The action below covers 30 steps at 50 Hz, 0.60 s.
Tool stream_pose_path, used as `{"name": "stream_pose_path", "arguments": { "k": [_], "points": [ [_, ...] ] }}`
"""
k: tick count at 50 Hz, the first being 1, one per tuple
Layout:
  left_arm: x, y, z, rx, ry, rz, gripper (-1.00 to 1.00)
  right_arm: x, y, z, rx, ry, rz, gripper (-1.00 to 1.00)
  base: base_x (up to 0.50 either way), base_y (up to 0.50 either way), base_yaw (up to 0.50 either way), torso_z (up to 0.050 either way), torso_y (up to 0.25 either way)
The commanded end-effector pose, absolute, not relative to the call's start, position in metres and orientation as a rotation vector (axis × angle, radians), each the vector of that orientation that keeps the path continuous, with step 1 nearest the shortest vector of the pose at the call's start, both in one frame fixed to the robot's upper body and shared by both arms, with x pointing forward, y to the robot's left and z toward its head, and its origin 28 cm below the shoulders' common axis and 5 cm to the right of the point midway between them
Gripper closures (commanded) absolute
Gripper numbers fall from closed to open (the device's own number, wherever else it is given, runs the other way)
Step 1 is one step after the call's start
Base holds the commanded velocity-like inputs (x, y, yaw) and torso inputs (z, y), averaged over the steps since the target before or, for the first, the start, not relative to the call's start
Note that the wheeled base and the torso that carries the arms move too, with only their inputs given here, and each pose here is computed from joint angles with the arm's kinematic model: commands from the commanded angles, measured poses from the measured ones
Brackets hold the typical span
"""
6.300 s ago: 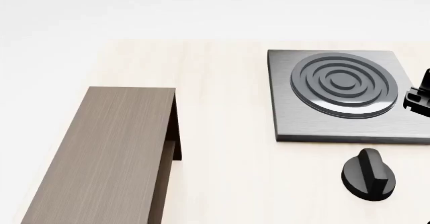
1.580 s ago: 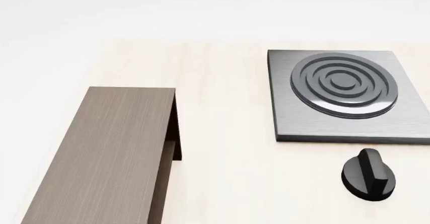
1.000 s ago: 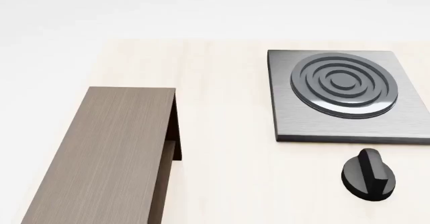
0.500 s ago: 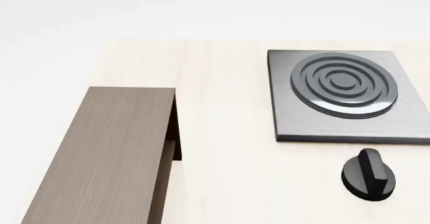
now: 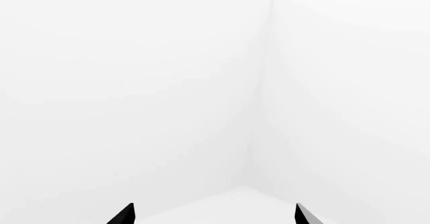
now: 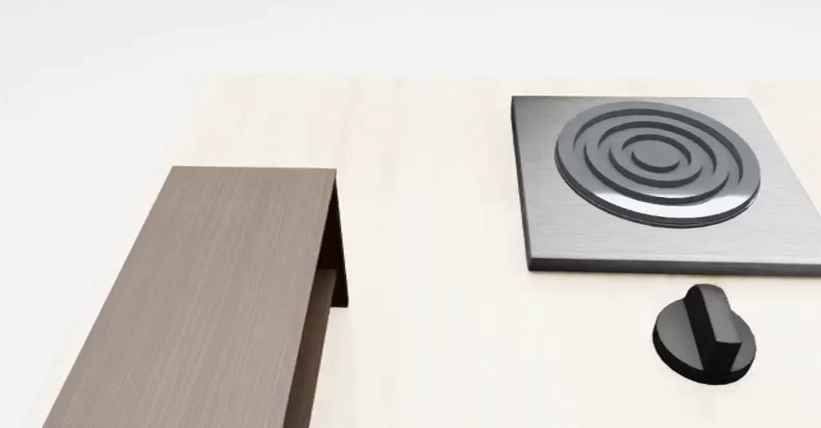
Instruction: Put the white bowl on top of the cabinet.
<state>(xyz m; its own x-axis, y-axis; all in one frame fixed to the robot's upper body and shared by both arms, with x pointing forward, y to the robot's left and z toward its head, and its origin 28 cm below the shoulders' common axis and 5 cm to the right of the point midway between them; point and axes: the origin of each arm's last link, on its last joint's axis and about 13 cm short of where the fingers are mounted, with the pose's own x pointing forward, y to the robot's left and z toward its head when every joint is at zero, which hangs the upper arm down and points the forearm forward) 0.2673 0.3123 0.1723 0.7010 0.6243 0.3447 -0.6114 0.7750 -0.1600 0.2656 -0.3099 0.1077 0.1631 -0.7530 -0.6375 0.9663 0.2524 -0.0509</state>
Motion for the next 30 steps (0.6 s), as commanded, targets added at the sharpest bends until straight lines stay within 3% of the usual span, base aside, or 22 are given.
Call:
{"name": "stream_pose_path", "arguments": {
  "k": [1,30],
  "points": [
    [0.267,0.312,0.174,-0.036,-0.400,0.688,-1.00,0.268,-0.303,0.106,0.401,0.572,-1.210,1.00,0.00,0.00,0.00,0.000,0.000],
    [0.267,0.312,0.175,-0.038,-0.400,0.685,-1.00,0.293,-0.293,0.183,0.078,0.236,-1.213,1.00,0.00,0.00,0.00,0.000,0.000]
  ]
}}
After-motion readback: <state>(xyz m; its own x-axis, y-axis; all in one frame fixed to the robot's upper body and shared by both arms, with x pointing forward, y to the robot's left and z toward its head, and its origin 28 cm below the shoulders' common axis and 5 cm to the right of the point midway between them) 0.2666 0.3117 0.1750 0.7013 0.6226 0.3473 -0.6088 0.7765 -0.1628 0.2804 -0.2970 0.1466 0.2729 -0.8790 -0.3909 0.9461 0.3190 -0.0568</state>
